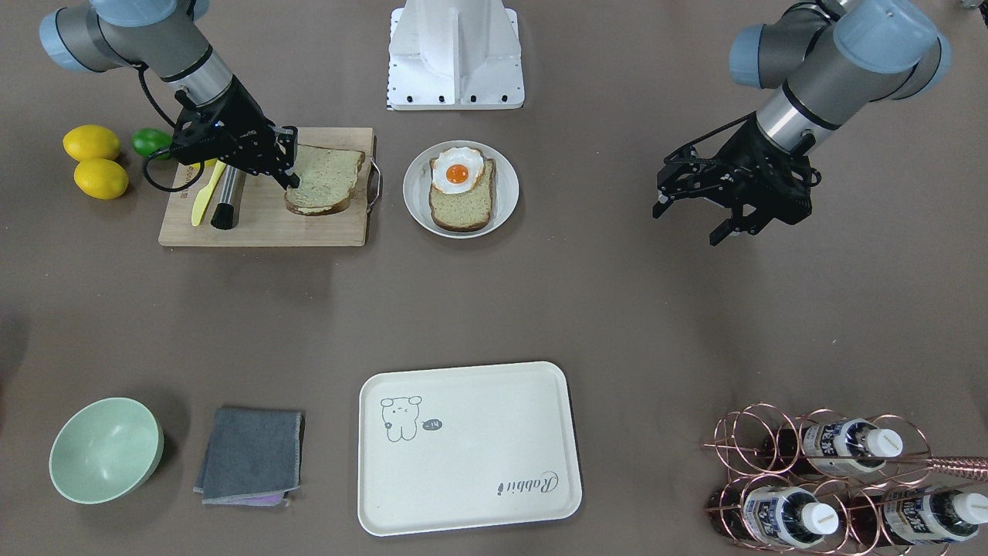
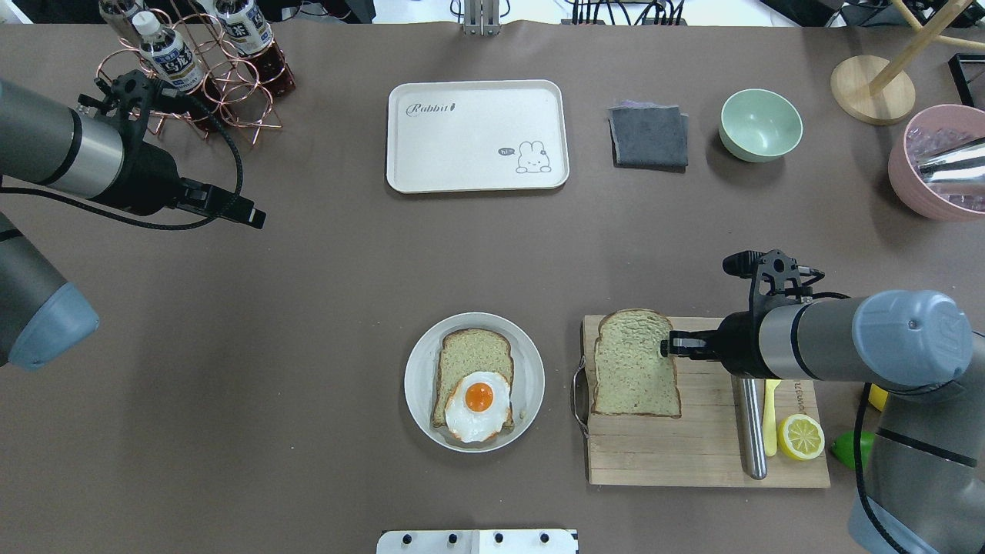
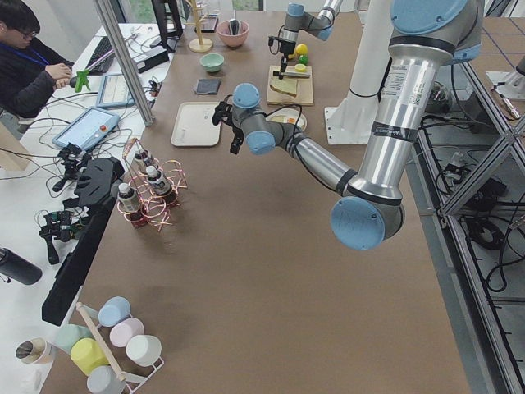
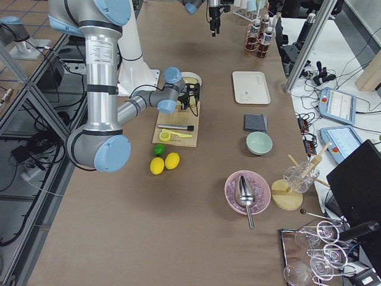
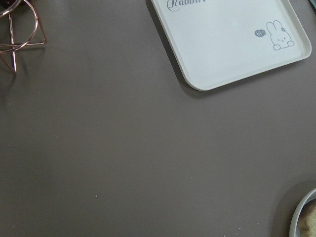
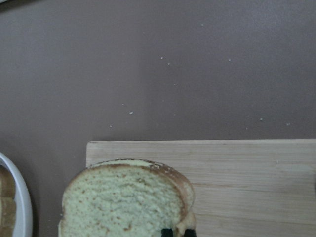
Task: Make sandwich and place on tray
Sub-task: 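Grasp the bread slice with the right gripper and lift it, then carry the bread over the egg and lay it on top with the right gripper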
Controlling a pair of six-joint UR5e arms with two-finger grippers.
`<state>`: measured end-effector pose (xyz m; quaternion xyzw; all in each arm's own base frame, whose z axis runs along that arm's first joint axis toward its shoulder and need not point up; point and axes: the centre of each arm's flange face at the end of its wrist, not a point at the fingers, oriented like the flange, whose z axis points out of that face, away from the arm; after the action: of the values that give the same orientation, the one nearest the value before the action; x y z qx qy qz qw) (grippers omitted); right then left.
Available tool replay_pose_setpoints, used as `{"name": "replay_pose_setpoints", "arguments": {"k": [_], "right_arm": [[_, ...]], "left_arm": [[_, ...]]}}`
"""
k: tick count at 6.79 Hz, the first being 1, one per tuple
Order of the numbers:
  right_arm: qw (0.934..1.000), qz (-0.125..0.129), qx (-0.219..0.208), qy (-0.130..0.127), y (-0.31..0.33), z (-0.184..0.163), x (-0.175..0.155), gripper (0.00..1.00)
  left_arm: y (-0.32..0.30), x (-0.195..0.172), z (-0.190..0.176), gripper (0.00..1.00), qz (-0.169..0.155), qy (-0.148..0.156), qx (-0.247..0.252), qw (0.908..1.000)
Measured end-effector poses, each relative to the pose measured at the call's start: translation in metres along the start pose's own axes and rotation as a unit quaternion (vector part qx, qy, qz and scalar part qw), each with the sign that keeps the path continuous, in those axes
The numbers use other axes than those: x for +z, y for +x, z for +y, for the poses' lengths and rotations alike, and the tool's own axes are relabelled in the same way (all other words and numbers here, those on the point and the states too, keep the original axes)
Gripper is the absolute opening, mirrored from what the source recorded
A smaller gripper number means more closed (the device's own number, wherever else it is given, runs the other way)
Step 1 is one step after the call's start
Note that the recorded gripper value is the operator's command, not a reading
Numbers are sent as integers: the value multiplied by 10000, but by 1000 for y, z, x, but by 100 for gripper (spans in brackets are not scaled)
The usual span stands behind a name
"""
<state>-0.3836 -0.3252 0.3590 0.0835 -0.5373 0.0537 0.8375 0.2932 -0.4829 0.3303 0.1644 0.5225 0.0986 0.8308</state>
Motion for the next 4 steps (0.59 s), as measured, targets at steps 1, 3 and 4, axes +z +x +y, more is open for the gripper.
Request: {"name": "replay_pose_setpoints", "arguments": {"k": [1, 3, 4], "right_arm": [[10000, -71, -3, -5, -32, -8, 1, 0], [10000, -22, -26, -52, -109, -5, 13, 0], [9999, 16, -81, -61, -139, 10, 23, 0]], "left_arm": [[0, 0, 0, 98, 2, -2, -2, 10000], [-1, 1, 1, 98, 1, -9, -6, 10000], [-2, 1, 1, 98, 10, -13, -3, 10000]]}}
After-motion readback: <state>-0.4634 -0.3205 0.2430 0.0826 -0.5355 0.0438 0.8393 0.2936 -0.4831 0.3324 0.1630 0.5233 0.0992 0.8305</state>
